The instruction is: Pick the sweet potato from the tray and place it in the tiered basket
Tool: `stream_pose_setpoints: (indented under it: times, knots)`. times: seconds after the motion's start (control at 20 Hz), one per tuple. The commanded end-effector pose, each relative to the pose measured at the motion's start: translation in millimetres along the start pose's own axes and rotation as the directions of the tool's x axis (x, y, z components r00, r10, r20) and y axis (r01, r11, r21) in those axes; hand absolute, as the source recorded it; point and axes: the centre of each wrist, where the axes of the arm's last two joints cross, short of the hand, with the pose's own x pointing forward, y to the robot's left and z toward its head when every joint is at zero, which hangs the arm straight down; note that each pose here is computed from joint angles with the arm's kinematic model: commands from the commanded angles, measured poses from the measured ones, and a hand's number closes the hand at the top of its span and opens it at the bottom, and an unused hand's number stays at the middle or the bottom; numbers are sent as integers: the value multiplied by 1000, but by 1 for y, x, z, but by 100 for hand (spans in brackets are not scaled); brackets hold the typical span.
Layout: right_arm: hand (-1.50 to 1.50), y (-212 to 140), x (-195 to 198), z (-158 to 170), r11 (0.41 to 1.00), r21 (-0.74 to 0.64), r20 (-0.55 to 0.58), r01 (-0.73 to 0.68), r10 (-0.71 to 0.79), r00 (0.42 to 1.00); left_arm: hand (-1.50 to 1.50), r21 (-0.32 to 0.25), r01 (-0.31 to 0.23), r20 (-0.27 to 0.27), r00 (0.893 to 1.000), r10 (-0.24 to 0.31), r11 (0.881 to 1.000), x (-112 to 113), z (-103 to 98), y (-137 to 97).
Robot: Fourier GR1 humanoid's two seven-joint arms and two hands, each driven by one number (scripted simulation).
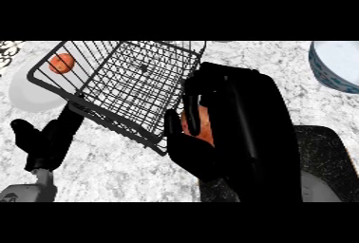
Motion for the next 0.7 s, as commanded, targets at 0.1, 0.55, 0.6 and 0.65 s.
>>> stream_pose_setpoints:
  times: [0.1,0.55,0.6,0.65]
  knots:
    - [150,26,45,-42,1000,13,-84,12,-11,996,0,-17,2,19,1000,-1,1000,9,-6,-7]
    - [150,74,48,-65,997,78,-169,10,3,986,0,-25,-1,26,1000,2,1000,-9,1,-8]
    - [150,64,56,-64,995,98,-169,9,8,986,0,-13,9,24,1000,-9,1000,2,-6,13]
    - [150,75,51,-74,996,86,-199,-8,25,980,0,-29,-6,35,999,7,1000,15,1,3]
